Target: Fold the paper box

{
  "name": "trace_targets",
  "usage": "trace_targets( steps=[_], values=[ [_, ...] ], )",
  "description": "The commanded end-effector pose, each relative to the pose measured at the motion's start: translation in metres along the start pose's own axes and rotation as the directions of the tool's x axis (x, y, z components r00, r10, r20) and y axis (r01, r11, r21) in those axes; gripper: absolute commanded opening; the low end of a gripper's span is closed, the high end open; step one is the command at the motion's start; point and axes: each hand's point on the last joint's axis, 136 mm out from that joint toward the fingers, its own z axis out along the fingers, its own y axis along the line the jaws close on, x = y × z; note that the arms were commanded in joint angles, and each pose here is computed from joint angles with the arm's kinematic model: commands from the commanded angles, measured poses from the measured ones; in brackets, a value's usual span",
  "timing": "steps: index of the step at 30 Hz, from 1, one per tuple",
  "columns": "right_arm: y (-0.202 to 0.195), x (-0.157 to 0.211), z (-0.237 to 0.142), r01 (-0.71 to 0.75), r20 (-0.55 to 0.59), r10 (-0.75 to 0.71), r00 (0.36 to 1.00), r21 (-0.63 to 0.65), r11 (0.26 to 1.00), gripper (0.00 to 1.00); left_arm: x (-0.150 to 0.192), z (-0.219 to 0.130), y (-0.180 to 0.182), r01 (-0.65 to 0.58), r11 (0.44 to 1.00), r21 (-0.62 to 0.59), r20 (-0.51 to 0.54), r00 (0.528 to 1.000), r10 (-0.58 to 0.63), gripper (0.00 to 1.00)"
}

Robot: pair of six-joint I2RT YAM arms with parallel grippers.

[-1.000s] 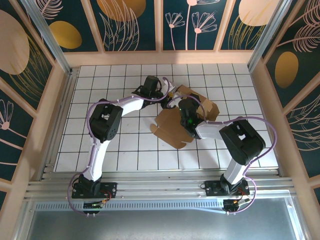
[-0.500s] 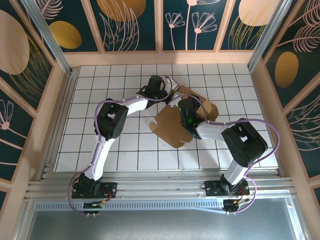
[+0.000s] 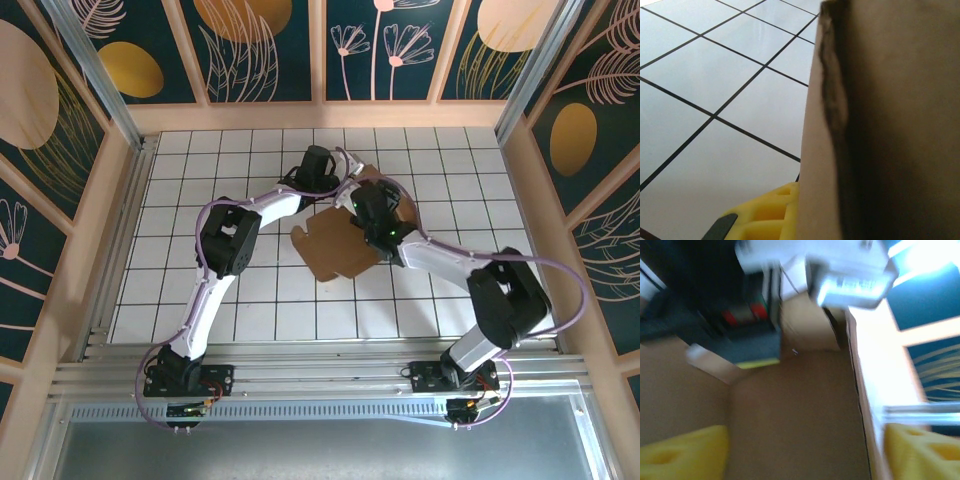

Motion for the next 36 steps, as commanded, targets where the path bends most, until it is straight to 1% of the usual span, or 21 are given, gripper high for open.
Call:
trace_targets(
  steps=[1, 3, 4, 5, 6, 7, 9, 10, 13, 14, 18, 21, 25, 27, 30, 32, 34, 36],
  values=[
    [-0.001, -0.041, -0.052, -0.277, 0.075, 0.314, 0.946, -0.311, 0.909, 0.99, -0.008, -0.001, -0.003, -0.034, 0.999, -0.007, 0.006, 0.999, 0.034, 0.00],
    [-0.025, -0.057, -0.068, -0.426, 0.071, 0.494, 0.867, -0.410, 0.806, 0.99, -0.010, -0.004, -0.002, -0.055, 0.998, -0.022, 0.002, 0.998, 0.055, 0.00],
    [-0.042, -0.060, -0.071, -0.514, 0.041, 0.591, 0.805, -0.448, 0.731, 0.98, -0.009, -0.005, -0.002, -0.068, 0.997, -0.030, -0.001, 0.998, 0.068, 0.00],
    [-0.060, -0.057, -0.068, -0.607, -0.008, 0.683, 0.731, -0.465, 0.644, 0.96, -0.011, -0.007, -0.001, -0.078, 0.996, -0.040, 0.003, 0.997, 0.078, 0.00],
    [-0.073, -0.052, -0.064, -0.674, -0.058, 0.744, 0.666, -0.475, 0.566, 0.94, -0.011, -0.008, -0.001, -0.084, 0.995, -0.046, 0.007, 0.996, 0.084, 0.00],
    [-0.083, -0.043, -0.057, -0.740, -0.131, 0.798, 0.589, -0.485, 0.466, 0.92, -0.012, -0.009, -0.002, -0.089, 0.995, -0.046, 0.011, 0.996, 0.089, 0.00],
    [-0.090, -0.023, -0.042, -0.815, -0.275, 0.835, 0.477, -0.493, 0.304, 0.86, -0.014, -0.011, -0.003, -0.093, 0.994, -0.049, 0.018, 0.995, 0.094, 0.00],
    [-0.088, -0.013, -0.034, -0.838, -0.347, 0.831, 0.435, -0.492, 0.234, 0.84, -0.014, -0.012, -0.003, -0.094, 0.994, -0.052, 0.018, 0.995, 0.095, 0.00],
    [-0.076, 0.016, -0.008, -0.896, -0.493, 0.804, 0.333, -0.431, 0.107, 0.81, -0.015, -0.014, -0.003, -0.109, 0.992, -0.060, 0.020, 0.994, 0.110, 0.00],
    [-0.070, 0.021, -0.002, -0.904, -0.521, 0.794, 0.315, -0.419, 0.084, 0.79, -0.016, -0.015, -0.003, -0.113, 0.991, -0.065, 0.025, 0.993, 0.115, 0.00],
    [-0.041, 0.026, 0.008, -0.892, -0.584, 0.748, 0.313, -0.451, 0.022, 0.76, -0.019, -0.016, -0.005, -0.126, 0.990, -0.068, 0.034, 0.991, 0.128, 0.00],
    [-0.023, 0.028, 0.014, -0.887, -0.622, 0.726, 0.294, -0.460, -0.036, 0.75, -0.019, -0.016, -0.005, -0.134, 0.989, -0.066, 0.032, 0.990, 0.136, 0.00],
    [-0.013, 0.045, 0.030, -0.923, -0.634, 0.727, 0.263, -0.386, -0.003, 0.74, -0.018, -0.016, -0.006, -0.137, 0.989, -0.062, 0.030, 0.990, 0.139, 0.00],
    [-0.008, 0.053, 0.035, -0.932, -0.641, 0.721, 0.264, -0.361, 0.021, 0.72, -0.017, -0.016, -0.008, -0.139, 0.989, -0.058, 0.028, 0.990, 0.140, 0.00],
    [-0.002, 0.062, 0.038, -0.941, -0.657, 0.705, 0.267, -0.336, 0.043, 0.71, -0.015, -0.018, -0.009, -0.150, 0.987, -0.063, 0.021, 0.988, 0.151, 0.05],
    [-0.002, 0.061, 0.038, -0.940, -0.659, 0.703, 0.266, -0.340, 0.037, 0.71, -0.014, -0.020, -0.009, -0.159, 0.985, -0.069, 0.021, 0.987, 0.161, 0.07],
    [-0.008, 0.053, 0.036, -0.933, -0.648, 0.715, 0.263, -0.360, 0.017, 0.74, -0.013, -0.021, -0.010, -0.161, 0.985, -0.069, 0.024, 0.986, 0.163, 0.08],
    [-0.019, 0.041, 0.035, -0.925, -0.630, 0.734, 0.253, -0.380, -0.008, 0.74, -0.013, -0.022, -0.013, -0.164, 0.985, -0.059, 0.031, 0.986, 0.166, 0.09]
  ],
)
